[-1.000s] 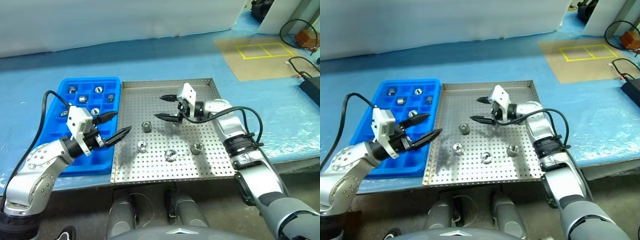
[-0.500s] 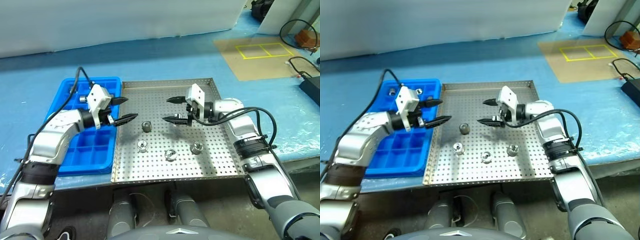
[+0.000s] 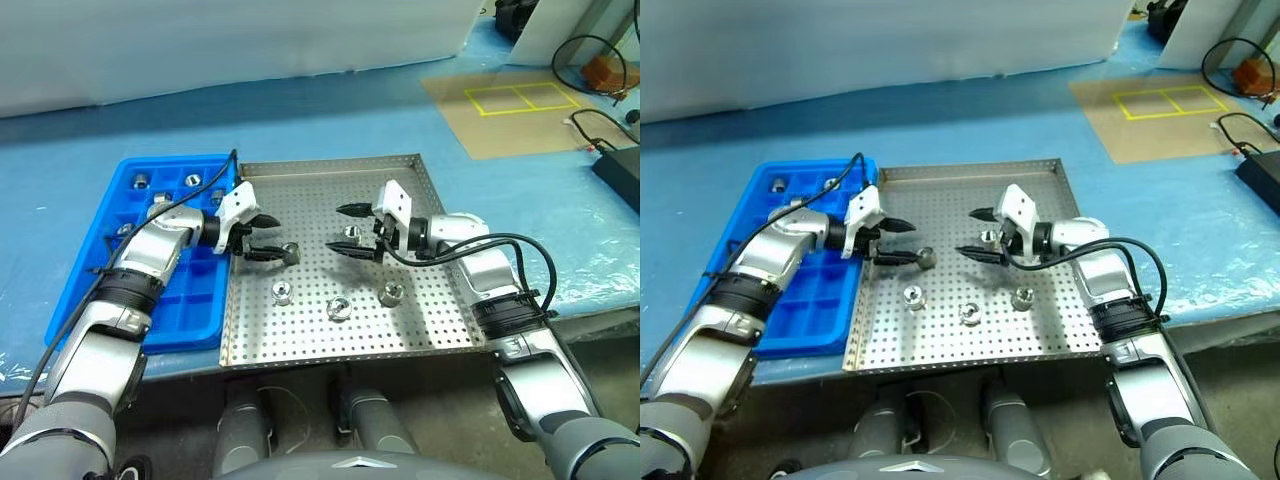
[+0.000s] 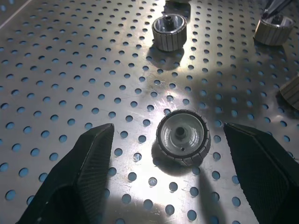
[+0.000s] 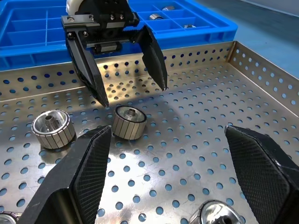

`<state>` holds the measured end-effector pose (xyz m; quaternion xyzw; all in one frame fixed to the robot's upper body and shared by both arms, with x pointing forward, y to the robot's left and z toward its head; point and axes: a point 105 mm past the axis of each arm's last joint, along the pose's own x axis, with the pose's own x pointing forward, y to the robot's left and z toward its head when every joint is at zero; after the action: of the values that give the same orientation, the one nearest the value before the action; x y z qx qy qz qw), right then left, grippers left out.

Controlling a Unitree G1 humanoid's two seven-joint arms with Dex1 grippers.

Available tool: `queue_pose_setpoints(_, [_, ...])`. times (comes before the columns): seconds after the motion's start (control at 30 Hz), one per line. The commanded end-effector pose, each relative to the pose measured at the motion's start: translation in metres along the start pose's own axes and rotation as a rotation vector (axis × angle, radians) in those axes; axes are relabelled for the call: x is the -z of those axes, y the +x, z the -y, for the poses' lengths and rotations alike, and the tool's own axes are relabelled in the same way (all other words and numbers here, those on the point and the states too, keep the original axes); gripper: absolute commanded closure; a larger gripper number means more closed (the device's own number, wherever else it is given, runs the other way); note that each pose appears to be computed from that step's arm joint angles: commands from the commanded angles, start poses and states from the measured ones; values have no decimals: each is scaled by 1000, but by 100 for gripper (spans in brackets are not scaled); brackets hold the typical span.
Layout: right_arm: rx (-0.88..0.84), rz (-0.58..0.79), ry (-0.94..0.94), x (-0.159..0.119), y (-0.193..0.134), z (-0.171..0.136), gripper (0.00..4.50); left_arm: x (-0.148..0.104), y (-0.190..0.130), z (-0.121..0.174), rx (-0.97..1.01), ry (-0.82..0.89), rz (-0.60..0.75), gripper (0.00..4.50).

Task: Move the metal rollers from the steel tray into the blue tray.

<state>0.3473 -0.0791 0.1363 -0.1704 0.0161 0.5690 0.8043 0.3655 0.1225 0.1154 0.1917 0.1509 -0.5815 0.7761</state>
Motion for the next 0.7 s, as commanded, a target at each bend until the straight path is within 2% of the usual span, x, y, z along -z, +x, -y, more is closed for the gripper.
queue_pose_setpoints(0.03, [19,49,-34,-14,-2,-1,51,-3,4,-4,28,16,-17,51])
queue_pose_setpoints(0.3, [48,38,-27,-9,-4,-4,51,10,21,9,116,24,-80,51])
queue_pose_setpoints(0.57, [78,43,-30,-9,-3,-2,51,25,23,14,142,53,-164,51])
queue_pose_setpoints(0.7, [82,43,-30,-9,-2,-2,48,28,17,17,162,43,-163,141])
